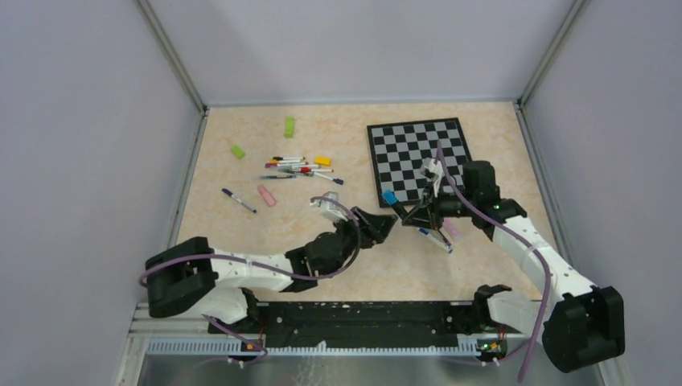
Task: Open the pen caps
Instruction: Pick up the pen from the center of the board, then open the pen cap from the pen.
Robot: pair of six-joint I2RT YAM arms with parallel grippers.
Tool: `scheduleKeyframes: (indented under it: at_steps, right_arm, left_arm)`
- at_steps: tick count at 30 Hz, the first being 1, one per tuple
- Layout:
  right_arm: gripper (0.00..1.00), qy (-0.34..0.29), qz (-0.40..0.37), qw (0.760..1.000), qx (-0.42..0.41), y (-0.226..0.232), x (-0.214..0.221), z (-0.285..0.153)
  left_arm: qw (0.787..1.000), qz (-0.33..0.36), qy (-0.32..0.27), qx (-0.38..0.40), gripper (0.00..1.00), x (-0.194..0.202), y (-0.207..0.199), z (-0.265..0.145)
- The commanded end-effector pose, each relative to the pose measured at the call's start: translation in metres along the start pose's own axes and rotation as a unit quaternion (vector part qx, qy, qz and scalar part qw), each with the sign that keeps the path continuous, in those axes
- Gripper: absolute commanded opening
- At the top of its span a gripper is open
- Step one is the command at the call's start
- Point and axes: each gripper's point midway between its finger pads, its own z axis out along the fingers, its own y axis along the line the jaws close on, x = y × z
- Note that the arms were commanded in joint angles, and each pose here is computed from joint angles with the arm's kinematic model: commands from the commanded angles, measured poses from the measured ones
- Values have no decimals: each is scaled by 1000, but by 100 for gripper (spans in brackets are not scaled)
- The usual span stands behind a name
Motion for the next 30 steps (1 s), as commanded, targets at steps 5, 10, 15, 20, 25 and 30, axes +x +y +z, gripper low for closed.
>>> scheduleKeyframes:
  at_steps: [5, 10, 15, 20, 25, 30]
  right_arm:
    - [0, -23, -115, 989, -92, 31, 12, -19]
    - [0, -24, -127, 982, -136, 45, 20, -20]
    - [0, -23, -132, 979, -155, 51, 26, -19]
    - [0, -22, -133, 976, -173, 58, 29, -17]
    - [0, -16, -128, 974, -184, 62, 32, -14]
    - [0, -13, -122, 974, -192, 65, 33, -11]
  left_arm:
    - [971, 144, -37, 185, 98, -54, -36, -71]
    - [932, 246, 17, 265, 98, -48, -45, -91]
    - [890, 287, 71, 348, 99, -42, -50, -98]
    - [860, 303, 100, 398, 99, -33, -62, -88]
    - [841, 301, 120, 432, 98, -21, -71, -77]
    - [837, 285, 131, 448, 88, -14, -76, -69]
